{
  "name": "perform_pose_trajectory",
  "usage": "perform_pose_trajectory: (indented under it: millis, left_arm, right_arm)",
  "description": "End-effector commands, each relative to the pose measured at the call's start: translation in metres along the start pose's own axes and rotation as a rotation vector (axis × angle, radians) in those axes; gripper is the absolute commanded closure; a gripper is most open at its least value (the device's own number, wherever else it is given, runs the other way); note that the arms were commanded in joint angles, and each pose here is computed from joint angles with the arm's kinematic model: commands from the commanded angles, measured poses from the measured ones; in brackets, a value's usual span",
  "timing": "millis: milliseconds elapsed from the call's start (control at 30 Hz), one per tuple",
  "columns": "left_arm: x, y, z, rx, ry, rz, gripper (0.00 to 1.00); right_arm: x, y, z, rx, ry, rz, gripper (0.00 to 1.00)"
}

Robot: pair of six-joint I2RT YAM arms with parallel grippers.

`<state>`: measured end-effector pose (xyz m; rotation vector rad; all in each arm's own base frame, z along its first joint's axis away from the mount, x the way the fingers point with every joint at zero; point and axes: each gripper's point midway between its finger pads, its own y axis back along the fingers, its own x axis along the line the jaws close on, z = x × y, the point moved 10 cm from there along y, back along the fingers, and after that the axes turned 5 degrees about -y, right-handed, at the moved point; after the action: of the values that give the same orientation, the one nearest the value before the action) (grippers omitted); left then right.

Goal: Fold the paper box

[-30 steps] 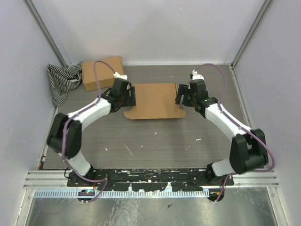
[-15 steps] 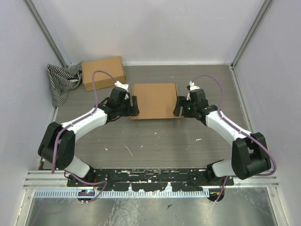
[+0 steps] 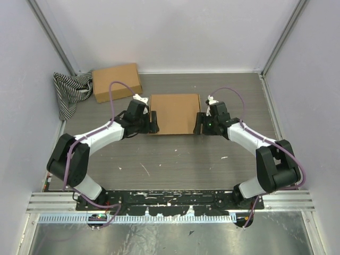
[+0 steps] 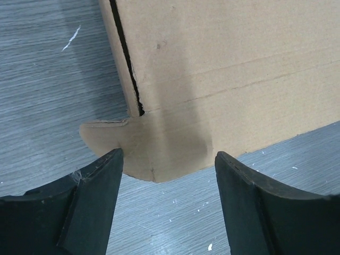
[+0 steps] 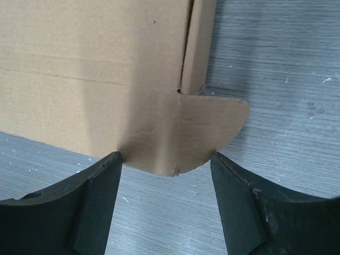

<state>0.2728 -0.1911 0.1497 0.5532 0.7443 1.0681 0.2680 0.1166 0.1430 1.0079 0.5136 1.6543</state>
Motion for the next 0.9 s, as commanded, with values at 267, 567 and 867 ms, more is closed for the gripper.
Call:
perform_pose_trajectory:
  millis: [267,567,867]
  left_arm:
    - [-0.011,-0.01,-0.003,0.035,-0.035,-0.102,0.32]
    - [-0.016,0.005,0.004,0.085,-0.047,-0.116,0.43]
    - [-0.021,0.025,0.017,0.118,-0.052,-0.097,0.44]
  right_arm:
    - [0.021,0.009,0.017,-0.066,0.08,0.08,0.3]
    - [0.031,0.023,0.02,-0.055,0.093,0.127,0.35]
    - [0.039,0.048,0.031,-0.063,0.101,0.134,0.37]
